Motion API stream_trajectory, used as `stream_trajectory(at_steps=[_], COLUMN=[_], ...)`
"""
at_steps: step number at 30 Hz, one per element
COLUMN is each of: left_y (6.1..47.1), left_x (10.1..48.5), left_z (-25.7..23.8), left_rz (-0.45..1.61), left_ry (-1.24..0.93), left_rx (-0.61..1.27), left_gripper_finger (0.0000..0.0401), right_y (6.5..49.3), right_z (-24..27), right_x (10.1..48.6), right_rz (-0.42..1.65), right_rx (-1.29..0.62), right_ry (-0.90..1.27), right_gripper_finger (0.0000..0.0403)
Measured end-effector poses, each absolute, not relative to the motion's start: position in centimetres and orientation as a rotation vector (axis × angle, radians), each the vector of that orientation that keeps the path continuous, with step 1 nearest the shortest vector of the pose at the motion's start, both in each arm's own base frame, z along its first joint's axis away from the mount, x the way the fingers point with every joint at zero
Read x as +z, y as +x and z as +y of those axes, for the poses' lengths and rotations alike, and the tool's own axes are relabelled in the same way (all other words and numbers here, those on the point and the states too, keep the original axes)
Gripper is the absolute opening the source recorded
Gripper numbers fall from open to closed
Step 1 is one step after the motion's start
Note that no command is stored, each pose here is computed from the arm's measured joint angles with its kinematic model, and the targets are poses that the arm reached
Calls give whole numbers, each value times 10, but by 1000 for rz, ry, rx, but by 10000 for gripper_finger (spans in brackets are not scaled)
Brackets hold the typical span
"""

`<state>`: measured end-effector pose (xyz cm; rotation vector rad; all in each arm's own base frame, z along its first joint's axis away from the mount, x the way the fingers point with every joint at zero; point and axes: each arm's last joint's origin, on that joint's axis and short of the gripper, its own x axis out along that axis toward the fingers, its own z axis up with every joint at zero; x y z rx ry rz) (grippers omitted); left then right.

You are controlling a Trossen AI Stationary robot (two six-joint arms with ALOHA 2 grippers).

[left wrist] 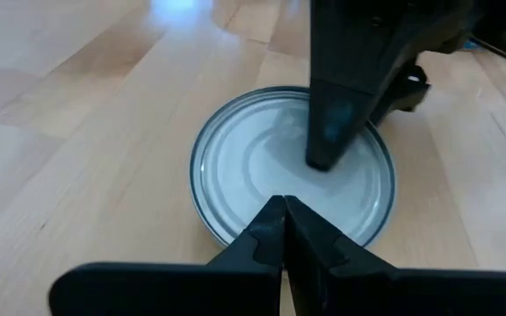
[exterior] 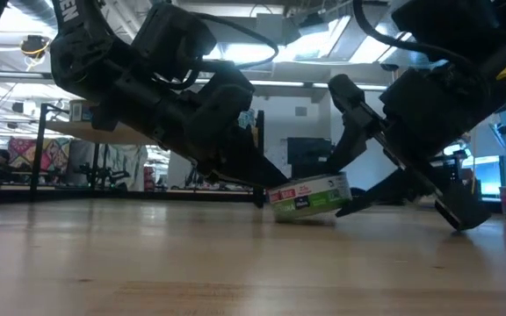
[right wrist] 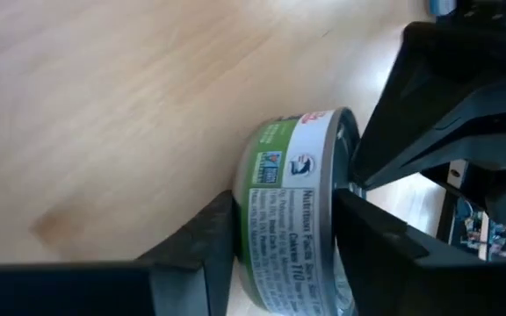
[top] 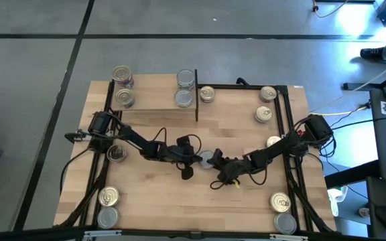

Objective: Stack canned seafood by type on shelf
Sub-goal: Stack the green tuna can on top of the green tuna can on the shelf

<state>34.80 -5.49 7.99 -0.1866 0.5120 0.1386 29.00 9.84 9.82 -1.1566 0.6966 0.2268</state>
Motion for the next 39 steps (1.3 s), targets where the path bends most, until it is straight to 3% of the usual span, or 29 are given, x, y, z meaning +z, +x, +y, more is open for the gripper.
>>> stream_trajectory(at_steps=[9,19,23,30,39], left_y=[346,308,290,266,261], left_x=[95,138,149,145,141], left_z=[-55,-67,-74,-79,-81], left_rz=[524,722,721,682,700], left_ry=[-187,-22,39,16,14], left_rx=[128,267,367,377,377], left_gripper_finger=[4,4,4,4,4], right_y=[292,290,290,302,336], right_z=[99,94,94,95,74], right_x=[100,120,140,182,237], right_rz=[672,648,576,489,551], right_rx=[181,55,10,-139,-282], right_ry=[-1049,-952,-893,-891,-919], right_gripper_finger=[162,145,144,144,144])
